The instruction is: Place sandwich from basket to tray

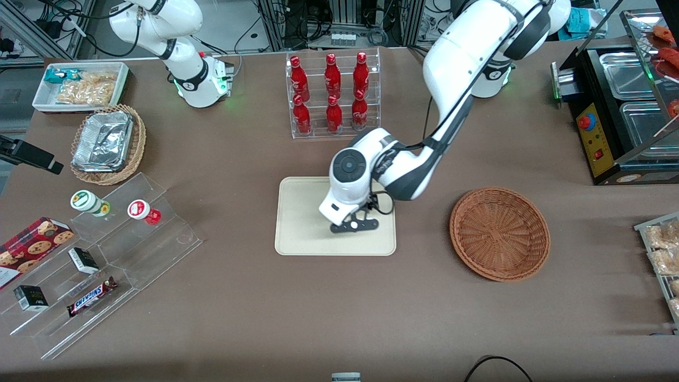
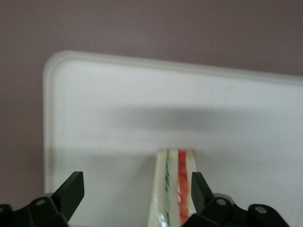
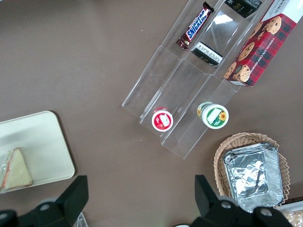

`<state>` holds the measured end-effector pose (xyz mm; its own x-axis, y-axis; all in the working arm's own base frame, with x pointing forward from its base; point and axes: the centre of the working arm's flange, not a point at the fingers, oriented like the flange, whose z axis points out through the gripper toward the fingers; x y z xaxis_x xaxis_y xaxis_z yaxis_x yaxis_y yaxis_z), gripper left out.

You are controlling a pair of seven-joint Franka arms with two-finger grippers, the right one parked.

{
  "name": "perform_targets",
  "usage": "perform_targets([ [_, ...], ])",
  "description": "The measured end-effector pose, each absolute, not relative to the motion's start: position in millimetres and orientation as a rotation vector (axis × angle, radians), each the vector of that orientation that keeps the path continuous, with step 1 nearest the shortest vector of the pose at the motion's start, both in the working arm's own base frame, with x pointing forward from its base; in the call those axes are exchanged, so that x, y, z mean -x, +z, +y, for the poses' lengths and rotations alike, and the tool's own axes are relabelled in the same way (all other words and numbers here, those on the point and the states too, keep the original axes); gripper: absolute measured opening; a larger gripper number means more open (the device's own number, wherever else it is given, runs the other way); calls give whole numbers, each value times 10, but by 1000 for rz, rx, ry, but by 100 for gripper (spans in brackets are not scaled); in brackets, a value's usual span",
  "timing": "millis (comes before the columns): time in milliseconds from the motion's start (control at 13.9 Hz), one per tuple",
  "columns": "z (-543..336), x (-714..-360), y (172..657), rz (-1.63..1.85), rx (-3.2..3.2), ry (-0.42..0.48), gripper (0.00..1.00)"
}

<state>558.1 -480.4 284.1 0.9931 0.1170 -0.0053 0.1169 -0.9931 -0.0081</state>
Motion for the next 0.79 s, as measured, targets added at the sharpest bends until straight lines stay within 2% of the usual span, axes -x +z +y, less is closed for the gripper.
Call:
perform_targets([
  [144,-4349,-5894,3354,-299,3080,-64,100],
  [216,-4017,-6042,3660,-376,3048,-68,100],
  [504,-2492,-6353,4780,-423,3011,27,100],
  [791,-1274,-6217,5509,-263,3020,163,100],
])
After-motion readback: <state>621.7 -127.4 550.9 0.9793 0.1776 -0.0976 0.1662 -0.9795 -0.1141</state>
